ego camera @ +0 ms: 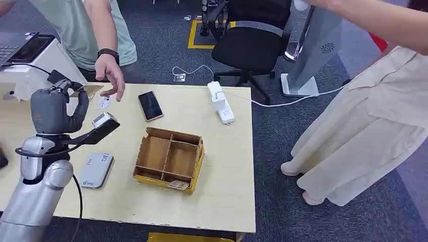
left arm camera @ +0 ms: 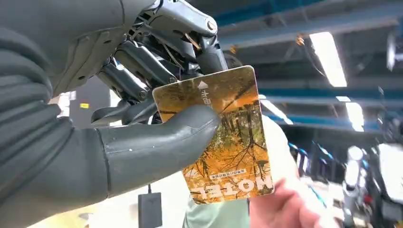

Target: Pass the card to the sensor for recognition and then transmit it.

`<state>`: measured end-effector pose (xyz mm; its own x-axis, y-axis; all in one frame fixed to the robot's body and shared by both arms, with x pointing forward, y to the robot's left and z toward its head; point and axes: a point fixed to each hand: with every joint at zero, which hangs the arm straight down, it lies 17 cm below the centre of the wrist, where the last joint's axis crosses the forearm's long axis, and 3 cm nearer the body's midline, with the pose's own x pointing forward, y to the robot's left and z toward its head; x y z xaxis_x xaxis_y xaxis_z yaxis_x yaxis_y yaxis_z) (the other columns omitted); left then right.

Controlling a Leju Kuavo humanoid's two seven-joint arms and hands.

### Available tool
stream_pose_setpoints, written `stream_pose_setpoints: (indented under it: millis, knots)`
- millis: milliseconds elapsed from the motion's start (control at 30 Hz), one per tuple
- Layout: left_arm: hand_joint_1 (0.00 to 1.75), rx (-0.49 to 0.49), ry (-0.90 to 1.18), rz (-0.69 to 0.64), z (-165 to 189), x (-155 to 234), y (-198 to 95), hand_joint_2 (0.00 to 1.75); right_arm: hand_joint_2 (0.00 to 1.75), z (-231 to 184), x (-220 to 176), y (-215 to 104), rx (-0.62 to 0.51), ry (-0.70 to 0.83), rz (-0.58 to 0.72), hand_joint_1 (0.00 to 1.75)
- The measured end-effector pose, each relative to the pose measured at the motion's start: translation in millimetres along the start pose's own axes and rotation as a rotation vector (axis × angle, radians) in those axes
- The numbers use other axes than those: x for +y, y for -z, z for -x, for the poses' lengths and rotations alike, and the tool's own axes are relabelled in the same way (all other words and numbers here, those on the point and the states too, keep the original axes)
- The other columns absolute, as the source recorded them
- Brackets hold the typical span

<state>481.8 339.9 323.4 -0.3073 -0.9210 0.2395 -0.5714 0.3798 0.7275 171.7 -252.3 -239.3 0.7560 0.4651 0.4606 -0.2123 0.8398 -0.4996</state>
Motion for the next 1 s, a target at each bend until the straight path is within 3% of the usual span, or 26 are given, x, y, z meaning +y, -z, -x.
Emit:
stream_pose_setpoints:
  millis: [167,400,833,867,933,967,1000]
  knots:
    - [1.75,0.062,0.006,-0.107,0.5,-4.1,11.1,1.75,0.00,-3.6,10.2,-4.7,0.001,-0.001,-0.014,0.00]
    - [1.75,0.092,0.007,-0.152,-5.6,-14.7,15.4,1.75,0.00,-1.2,12.2,-6.0,0.014,-0.010,-0.016,0.00]
    - [1.75,0.126,-0.026,-0.117,-11.5,-39.9,11.9,1.75,0.00,-0.1,17.0,-9.0,0.019,-0.012,-0.022,0.00]
    - [1.66,0.128,-0.029,-0.114,-11.8,-41.6,11.4,1.75,0.00,-0.1,17.3,-9.2,0.019,-0.011,-0.022,0.00]
    - [0.87,0.132,-0.031,-0.108,-11.9,-44.1,10.6,1.75,0.00,-0.3,17.9,-9.4,0.019,-0.009,-0.023,0.00]
    - [1.55,0.134,-0.033,-0.106,-12.0,-45.2,10.3,1.75,0.00,-0.3,18.3,-9.7,0.020,-0.008,-0.024,0.00]
    - [1.66,0.136,-0.035,-0.102,-12.3,-47.0,9.9,1.75,0.00,-0.2,18.3,-9.7,0.020,-0.007,-0.024,0.00]
